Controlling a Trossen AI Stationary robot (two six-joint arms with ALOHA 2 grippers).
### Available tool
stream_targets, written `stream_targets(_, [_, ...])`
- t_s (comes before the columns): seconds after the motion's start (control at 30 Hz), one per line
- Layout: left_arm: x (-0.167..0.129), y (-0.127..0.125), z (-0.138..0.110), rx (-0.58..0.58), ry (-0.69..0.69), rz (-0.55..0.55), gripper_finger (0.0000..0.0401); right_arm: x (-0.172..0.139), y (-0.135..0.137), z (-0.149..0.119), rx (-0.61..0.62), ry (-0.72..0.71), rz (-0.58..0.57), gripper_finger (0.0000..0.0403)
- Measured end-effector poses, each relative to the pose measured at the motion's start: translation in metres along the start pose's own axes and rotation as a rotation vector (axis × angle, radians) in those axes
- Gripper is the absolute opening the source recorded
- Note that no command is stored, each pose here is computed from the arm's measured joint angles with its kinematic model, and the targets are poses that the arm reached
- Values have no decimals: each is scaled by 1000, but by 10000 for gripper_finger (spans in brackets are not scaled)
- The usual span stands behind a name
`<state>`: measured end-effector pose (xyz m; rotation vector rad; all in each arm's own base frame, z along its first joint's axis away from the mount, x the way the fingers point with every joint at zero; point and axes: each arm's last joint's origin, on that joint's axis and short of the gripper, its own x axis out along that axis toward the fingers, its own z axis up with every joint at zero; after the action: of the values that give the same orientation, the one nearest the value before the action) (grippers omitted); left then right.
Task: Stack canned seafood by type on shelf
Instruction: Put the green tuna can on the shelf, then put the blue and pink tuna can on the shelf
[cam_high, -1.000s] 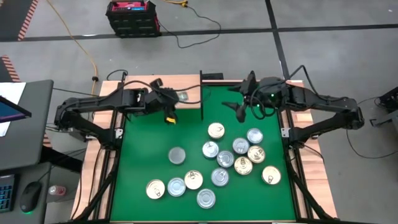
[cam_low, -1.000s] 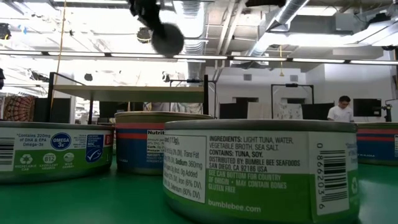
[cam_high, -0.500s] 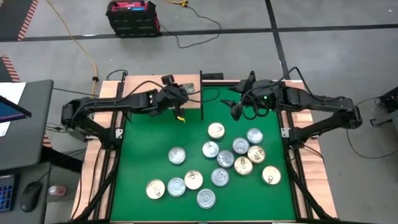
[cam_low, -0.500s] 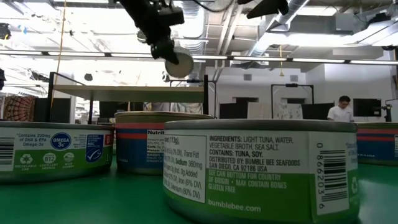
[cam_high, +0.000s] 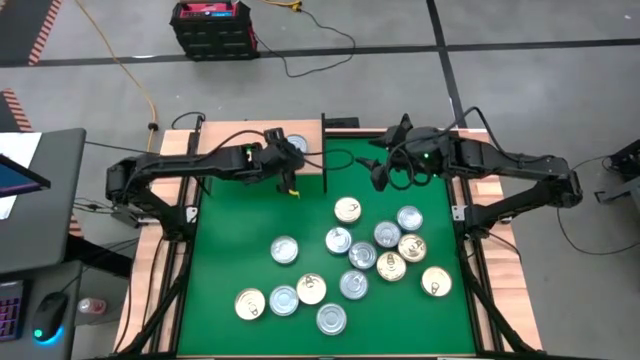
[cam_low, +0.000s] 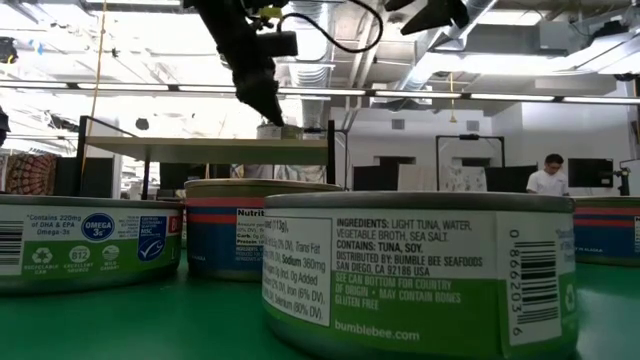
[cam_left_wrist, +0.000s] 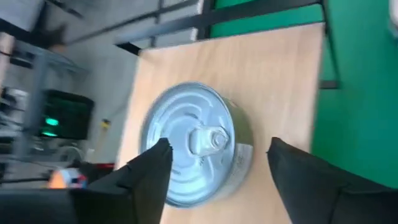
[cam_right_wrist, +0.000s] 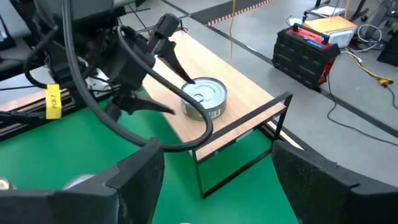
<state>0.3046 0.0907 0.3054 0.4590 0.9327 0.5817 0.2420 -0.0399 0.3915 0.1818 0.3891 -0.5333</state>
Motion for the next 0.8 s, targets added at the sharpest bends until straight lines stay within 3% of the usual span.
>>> stream_targets(0.17, [-17,13,10,-89,12,-44,287,0,-2,-3,34,47,23,320])
stream_targets(0.43, [-63,29,12,-379,-132,-240,290,22,-25,-39,71,436,65,310])
stream_targets(0.67, [-92,-4,6,-503,-396,-326,290,54,-37,-87,169,526,136,293])
stream_targets(0.8, [-97,-29,-3,-632,-455,-366,290,59,-39,-116,233,633,127,289])
